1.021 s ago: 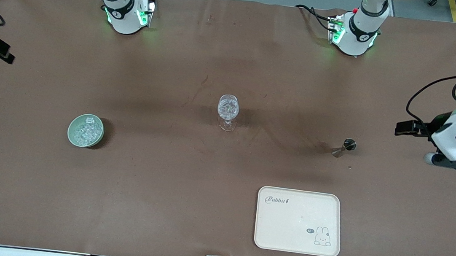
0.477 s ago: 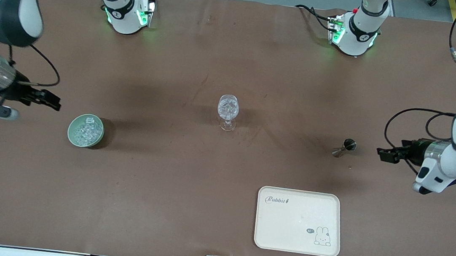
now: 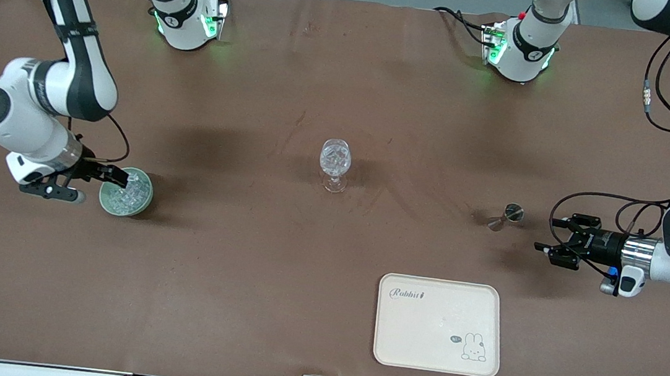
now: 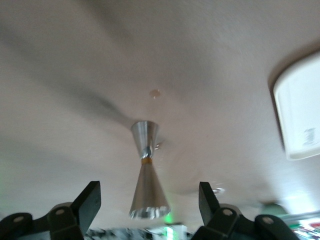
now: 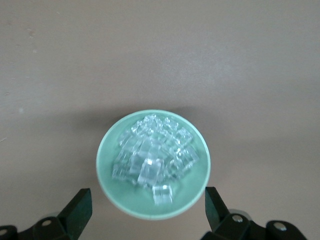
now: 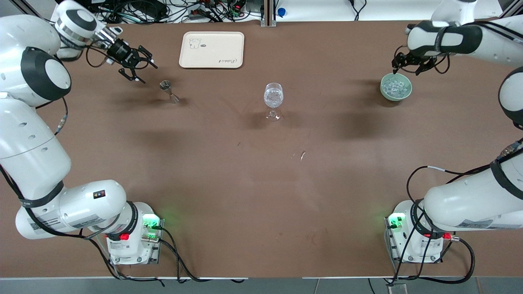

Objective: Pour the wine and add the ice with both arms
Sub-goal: 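Grasp an ice cube with the right gripper while the left gripper grasps the jigger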

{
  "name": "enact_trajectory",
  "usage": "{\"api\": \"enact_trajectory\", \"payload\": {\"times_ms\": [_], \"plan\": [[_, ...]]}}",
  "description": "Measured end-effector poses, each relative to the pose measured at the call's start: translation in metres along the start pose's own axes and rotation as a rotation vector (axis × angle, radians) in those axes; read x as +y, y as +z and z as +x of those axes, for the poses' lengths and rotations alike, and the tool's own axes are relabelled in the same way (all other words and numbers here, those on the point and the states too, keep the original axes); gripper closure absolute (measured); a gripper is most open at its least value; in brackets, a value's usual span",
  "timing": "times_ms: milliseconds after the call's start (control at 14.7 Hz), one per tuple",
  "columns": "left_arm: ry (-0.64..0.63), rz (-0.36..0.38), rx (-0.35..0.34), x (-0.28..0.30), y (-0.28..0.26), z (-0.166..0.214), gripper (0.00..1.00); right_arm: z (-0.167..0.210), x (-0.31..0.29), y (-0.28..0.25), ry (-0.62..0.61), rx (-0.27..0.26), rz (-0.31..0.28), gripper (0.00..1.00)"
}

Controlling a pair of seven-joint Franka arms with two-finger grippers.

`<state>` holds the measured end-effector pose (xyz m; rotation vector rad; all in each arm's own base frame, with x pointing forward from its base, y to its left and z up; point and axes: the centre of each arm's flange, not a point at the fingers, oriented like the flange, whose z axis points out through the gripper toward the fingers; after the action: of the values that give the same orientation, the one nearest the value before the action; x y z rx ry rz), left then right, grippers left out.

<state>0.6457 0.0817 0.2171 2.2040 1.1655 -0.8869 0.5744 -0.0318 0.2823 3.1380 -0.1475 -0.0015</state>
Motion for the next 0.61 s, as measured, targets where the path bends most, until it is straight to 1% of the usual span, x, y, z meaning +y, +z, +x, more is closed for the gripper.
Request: {"api": "enact_trajectory", "payload": {"times_ms": [68,204,272,340,409,477,545,613], "plan": [[-0.051,-0.034,-0.026,-0.003,0.01,0.01,0.15,0.0,0.0,0.014,0.0,0.012,0.0,0.0],[-0.135,-0.092,-0.081,-0.007,0.032,0.02,0.15,-0.003,0.0,0.039,0.0,0.027,0.001,0.01],[-0.16,-0.105,-0.103,-0.01,0.043,0.022,0.16,-0.004,0.0,0.047,0.0,0.023,0.0,0.04],[-0.179,-0.109,-0.116,-0.013,0.051,0.023,0.17,-0.006,0.0,0.052,-0.001,0.015,0.0,0.05],[-0.193,-0.109,-0.129,-0.017,0.059,0.025,0.17,-0.007,0.0,0.054,-0.001,0.011,0.0,0.11],[-0.205,-0.109,-0.142,-0.02,0.064,0.025,0.21,-0.008,0.0,0.054,-0.001,0.009,0.0,0.11],[-0.215,-0.11,-0.154,-0.023,0.069,0.025,0.21,-0.008,0.0,0.055,-0.001,0.008,0.0,0.15],[-0.223,-0.11,-0.165,-0.025,0.074,0.025,0.25,-0.009,0.0,0.055,-0.002,0.007,0.0,0.25]]}}
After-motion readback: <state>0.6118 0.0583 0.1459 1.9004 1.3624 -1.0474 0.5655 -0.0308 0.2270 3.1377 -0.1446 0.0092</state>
